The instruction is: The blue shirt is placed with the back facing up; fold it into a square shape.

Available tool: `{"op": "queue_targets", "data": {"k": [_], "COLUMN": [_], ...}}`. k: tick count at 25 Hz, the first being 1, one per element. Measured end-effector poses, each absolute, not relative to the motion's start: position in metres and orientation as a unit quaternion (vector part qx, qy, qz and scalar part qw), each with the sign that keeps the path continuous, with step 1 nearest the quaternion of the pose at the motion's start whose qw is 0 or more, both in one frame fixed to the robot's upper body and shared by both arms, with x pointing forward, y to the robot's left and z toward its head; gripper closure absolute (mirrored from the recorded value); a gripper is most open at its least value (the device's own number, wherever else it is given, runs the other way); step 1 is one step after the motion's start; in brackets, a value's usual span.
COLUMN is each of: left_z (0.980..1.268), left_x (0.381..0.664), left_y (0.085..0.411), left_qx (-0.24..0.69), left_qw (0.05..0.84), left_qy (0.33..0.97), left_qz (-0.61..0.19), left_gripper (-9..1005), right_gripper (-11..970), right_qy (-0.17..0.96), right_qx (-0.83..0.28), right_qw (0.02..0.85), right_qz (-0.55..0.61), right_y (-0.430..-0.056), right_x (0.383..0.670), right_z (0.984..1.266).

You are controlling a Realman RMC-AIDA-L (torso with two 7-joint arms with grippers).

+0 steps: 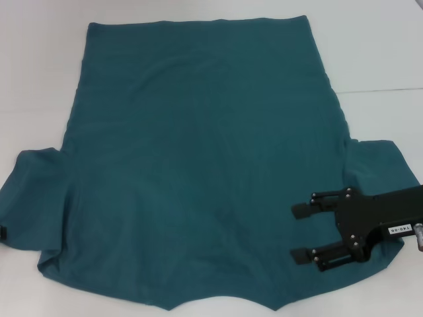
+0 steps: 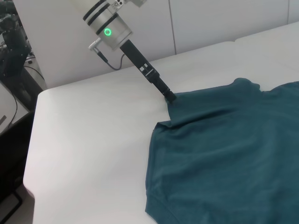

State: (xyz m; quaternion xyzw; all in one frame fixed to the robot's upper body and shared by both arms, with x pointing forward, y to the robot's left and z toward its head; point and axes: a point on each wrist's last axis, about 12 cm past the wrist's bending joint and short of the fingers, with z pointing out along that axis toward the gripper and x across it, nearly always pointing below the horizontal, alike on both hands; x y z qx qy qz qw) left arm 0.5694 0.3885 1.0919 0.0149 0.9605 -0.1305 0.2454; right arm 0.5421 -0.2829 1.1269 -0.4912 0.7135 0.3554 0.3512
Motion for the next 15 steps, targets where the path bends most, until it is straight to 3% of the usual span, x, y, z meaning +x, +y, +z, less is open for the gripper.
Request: {"op": "queue_targets", "data": {"k": [9, 15], "left_z": [1.0913, 1.0908], "left_x": [0.5696, 0.5706], "left_y": [0.3851, 0.3814], "left_qx": [0.019, 0.024], "left_qw": [0.242, 0.240], "left_qy": [0.961, 0.961], "left_qz": [-0.135, -0.136], "left_gripper": [283, 405], "right_gripper": [75, 75], "right_qy": [0.714, 0.714], "right_qx": [-0.490, -0.490], "right_qw": [0.352, 0.352], "right_qz": [0.355, 0.356], "right_y": [-0.2826, -0.2815], "right_x": [0.5422, 0.5417], "right_z": [1.1265, 1.1258]}}
